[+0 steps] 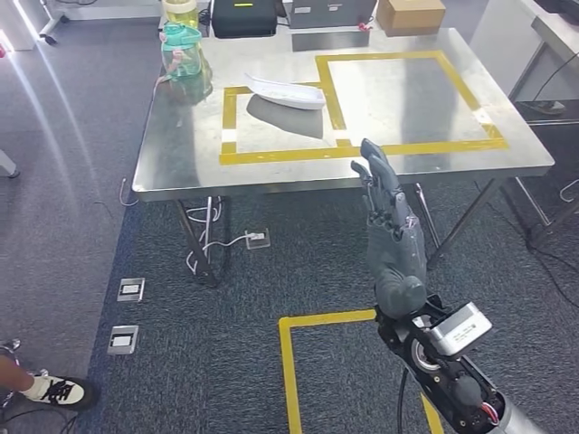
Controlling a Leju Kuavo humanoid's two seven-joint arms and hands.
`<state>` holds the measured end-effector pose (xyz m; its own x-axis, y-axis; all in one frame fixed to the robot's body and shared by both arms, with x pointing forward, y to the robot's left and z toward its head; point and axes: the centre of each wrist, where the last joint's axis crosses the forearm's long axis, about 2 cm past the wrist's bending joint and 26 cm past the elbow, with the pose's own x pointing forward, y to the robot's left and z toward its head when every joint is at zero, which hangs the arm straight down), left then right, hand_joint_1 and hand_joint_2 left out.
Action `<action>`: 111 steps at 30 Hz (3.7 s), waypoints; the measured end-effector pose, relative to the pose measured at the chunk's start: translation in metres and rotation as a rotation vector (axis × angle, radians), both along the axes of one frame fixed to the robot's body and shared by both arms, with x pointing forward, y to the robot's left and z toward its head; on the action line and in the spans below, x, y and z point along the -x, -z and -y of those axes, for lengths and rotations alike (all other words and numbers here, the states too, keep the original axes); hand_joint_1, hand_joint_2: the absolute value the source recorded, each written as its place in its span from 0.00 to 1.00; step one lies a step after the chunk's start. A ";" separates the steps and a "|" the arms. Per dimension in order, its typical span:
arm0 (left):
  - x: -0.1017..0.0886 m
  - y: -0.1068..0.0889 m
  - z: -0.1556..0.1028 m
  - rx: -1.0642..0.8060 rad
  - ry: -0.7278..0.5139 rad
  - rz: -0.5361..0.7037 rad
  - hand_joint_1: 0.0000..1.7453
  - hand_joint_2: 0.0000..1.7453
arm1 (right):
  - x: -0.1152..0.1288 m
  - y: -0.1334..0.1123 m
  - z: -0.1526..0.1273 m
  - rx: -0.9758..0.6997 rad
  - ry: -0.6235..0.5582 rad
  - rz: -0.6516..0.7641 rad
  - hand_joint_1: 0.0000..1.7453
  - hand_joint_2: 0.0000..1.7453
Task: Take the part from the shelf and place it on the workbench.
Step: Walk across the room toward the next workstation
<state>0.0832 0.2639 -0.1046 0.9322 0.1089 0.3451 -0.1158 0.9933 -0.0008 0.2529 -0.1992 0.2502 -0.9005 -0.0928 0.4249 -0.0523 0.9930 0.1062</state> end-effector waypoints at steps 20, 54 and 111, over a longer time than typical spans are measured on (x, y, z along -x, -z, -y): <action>-0.001 0.000 0.000 -0.001 0.000 0.002 0.00 0.00 | -0.001 -0.001 0.002 0.012 0.009 0.000 0.00 0.00; -0.002 0.000 0.001 0.001 -0.004 0.003 0.00 0.00 | -0.001 -0.001 0.005 0.015 0.027 -0.002 0.00 0.00; -0.001 0.000 0.000 -0.003 -0.017 0.000 0.00 0.00 | -0.003 -0.001 0.010 0.026 0.022 0.001 0.00 0.00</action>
